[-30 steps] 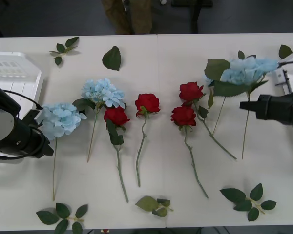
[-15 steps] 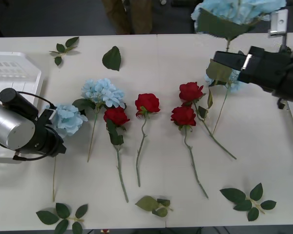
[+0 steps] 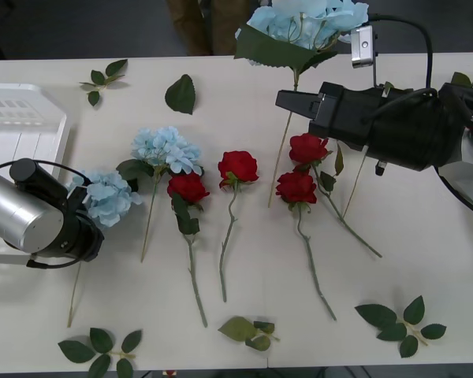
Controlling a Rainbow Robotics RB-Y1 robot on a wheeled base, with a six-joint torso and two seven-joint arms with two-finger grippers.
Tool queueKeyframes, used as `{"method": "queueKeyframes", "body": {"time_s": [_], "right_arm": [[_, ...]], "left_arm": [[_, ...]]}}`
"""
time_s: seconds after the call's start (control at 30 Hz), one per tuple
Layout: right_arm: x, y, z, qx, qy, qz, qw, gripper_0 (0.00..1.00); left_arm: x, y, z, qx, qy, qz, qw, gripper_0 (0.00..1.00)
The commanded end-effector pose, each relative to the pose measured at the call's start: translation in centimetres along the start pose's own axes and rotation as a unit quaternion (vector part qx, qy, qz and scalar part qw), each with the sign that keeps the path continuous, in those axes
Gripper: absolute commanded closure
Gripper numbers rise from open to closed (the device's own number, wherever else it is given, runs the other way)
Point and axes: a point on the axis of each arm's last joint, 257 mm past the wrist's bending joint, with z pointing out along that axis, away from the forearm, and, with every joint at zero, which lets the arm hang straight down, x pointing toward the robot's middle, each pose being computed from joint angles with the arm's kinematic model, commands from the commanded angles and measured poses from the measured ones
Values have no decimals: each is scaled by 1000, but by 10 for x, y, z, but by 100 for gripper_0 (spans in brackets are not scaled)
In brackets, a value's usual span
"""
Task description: Place the red flowers into the right box and the blue flowers into the left box. If a person shows an open palm, hand one flower to the person first, then continue sorting.
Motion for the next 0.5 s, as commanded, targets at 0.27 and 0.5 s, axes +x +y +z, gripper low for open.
{"method": "queueKeyframes", "body": {"time_s": [0.27, 0.5], "right_arm": [[-19, 23, 11, -30, -22, 9, 999, 100], [-15, 29, 10, -42, -11, 18, 999, 100]], "left_arm": [[-41, 21, -68, -7, 32, -16, 999, 100], [-83, 64, -160, -37, 40, -18, 998, 100]]}}
